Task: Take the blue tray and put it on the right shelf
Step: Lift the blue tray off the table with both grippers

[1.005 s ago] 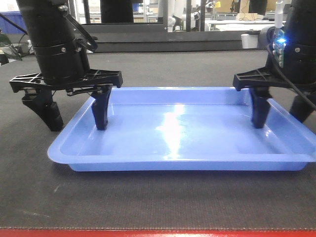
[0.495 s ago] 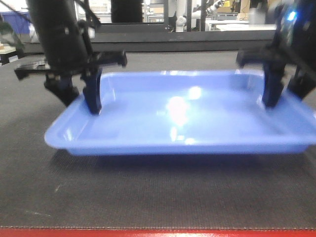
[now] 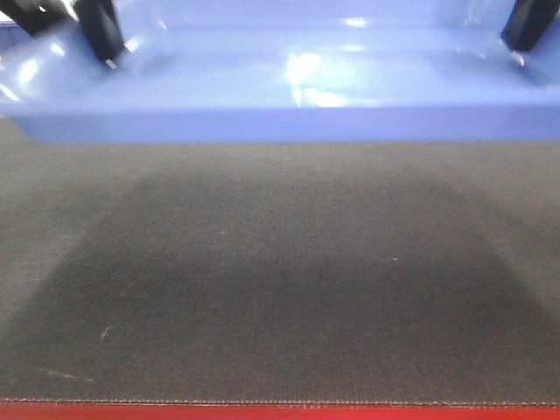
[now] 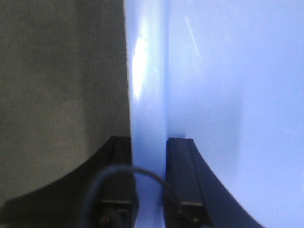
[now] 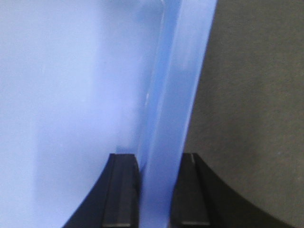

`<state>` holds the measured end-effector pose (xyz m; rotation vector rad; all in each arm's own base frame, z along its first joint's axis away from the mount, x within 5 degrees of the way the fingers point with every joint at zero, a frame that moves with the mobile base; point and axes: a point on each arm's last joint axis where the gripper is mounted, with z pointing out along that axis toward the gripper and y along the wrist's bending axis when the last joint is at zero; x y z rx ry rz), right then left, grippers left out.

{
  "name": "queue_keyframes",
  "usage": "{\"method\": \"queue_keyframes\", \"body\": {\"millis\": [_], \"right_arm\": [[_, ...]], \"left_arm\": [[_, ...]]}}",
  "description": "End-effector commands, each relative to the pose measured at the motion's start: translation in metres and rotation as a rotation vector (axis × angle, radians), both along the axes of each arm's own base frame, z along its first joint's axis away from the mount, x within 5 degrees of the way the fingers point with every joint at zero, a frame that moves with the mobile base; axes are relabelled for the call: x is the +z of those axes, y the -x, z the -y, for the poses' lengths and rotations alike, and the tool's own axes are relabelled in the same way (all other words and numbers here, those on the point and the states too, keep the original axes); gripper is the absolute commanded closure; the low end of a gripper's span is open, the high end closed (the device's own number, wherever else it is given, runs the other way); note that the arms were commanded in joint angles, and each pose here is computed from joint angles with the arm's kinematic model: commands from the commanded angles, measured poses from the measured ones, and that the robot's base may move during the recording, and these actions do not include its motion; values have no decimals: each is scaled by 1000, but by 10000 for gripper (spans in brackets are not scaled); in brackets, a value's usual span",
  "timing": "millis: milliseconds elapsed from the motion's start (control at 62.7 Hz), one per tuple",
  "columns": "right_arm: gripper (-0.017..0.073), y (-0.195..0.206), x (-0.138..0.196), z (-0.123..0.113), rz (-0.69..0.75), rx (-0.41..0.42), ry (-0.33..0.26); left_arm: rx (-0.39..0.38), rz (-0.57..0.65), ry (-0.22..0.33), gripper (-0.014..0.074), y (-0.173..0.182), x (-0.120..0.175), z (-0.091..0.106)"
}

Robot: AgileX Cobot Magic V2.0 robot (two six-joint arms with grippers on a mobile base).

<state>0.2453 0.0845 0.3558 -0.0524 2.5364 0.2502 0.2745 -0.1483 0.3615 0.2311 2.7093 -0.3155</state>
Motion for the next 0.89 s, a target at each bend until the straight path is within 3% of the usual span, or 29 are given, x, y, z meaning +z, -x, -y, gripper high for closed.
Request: {"method": "queue_keyframes", "body": {"millis": [0, 160, 463, 590, 877], "right_arm": [[502, 16, 24, 4, 95, 29, 30], [502, 28, 27, 7, 56, 32, 39], [502, 40, 51, 11, 67, 27, 34], [502, 43, 67, 12, 119, 26, 15], [502, 42, 68, 12, 129, 26, 12]], "left_arm": [[-17, 67, -72, 641, 25, 29, -21], [-11, 52, -100, 641, 46, 42, -34], [-21, 40, -41, 641, 52, 46, -31], [-21, 39, -40, 641, 52, 46, -31], [-24, 38, -24, 642, 52, 46, -30]]}}
